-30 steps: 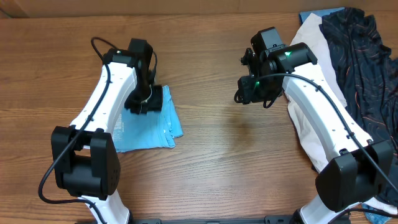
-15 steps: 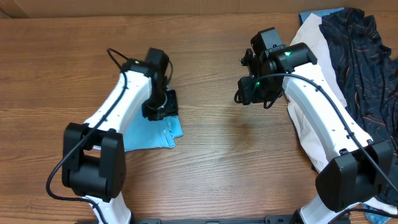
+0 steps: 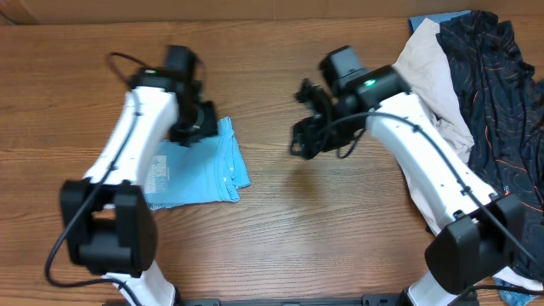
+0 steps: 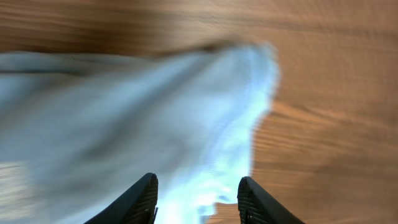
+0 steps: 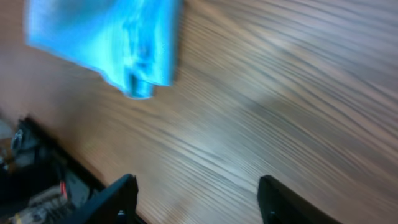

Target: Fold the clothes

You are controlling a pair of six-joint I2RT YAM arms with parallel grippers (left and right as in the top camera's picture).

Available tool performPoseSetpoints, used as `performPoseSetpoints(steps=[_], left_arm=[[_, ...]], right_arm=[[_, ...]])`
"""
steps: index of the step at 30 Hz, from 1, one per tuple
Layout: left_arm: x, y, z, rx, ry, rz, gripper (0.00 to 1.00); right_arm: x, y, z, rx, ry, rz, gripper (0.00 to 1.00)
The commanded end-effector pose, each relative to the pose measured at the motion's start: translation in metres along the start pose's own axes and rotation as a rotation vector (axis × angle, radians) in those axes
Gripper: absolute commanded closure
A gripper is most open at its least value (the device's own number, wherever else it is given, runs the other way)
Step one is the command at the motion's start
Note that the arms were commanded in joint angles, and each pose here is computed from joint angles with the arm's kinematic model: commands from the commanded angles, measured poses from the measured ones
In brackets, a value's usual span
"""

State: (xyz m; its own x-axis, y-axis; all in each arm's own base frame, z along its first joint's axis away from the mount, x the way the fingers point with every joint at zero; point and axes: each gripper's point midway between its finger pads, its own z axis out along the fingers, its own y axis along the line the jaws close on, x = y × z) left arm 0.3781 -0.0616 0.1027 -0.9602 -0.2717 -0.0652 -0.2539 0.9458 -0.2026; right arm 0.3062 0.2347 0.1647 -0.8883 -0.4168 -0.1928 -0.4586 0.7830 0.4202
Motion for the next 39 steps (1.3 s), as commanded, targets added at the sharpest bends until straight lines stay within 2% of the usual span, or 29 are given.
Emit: performPoseSetpoints(steps=[1,7,14,24,35,36,37,39], left_arm=[[-0.014,0.034,-0.022,-0.021,-0.051,-0.064,0.53],[-0.017,0.111,-0.026,-0.179,-0.053,-0.207,0.48],[-0.019,0.160,-0.034,-0.204,-0.069,-0.332,0.45],[-0.018,0.169,-0.035,-0.203,-0.063,-0.316,0.44],[-0.018,0.170,-0.035,-0.204,-0.061,-0.316,0.43],[-0.017,0.169,-0.035,-0.204,-0.060,-0.315,0.43],[-0.017,0.170,-0.035,-0.204,-0.059,-0.316,0.44],[-0.017,0.170,-0.035,-0.205,-0.057,-0.316,0.43]], right_arm=[[0.001,0.044,0.015,-0.092,0.011,-0.105,0.32],[0.007,0.087,0.065,-0.125,0.075,-0.202,0.32],[0.014,0.102,0.133,-0.149,0.152,-0.239,0.33],[0.000,0.106,0.179,-0.168,0.113,-0.294,0.34],[0.011,0.092,0.207,-0.153,0.172,-0.267,0.38],[0.012,0.090,0.210,-0.152,0.179,-0.263,0.41],[0.013,0.089,0.211,-0.151,0.182,-0.262,0.50],[0.013,0.089,0.212,-0.150,0.185,-0.260,0.80]])
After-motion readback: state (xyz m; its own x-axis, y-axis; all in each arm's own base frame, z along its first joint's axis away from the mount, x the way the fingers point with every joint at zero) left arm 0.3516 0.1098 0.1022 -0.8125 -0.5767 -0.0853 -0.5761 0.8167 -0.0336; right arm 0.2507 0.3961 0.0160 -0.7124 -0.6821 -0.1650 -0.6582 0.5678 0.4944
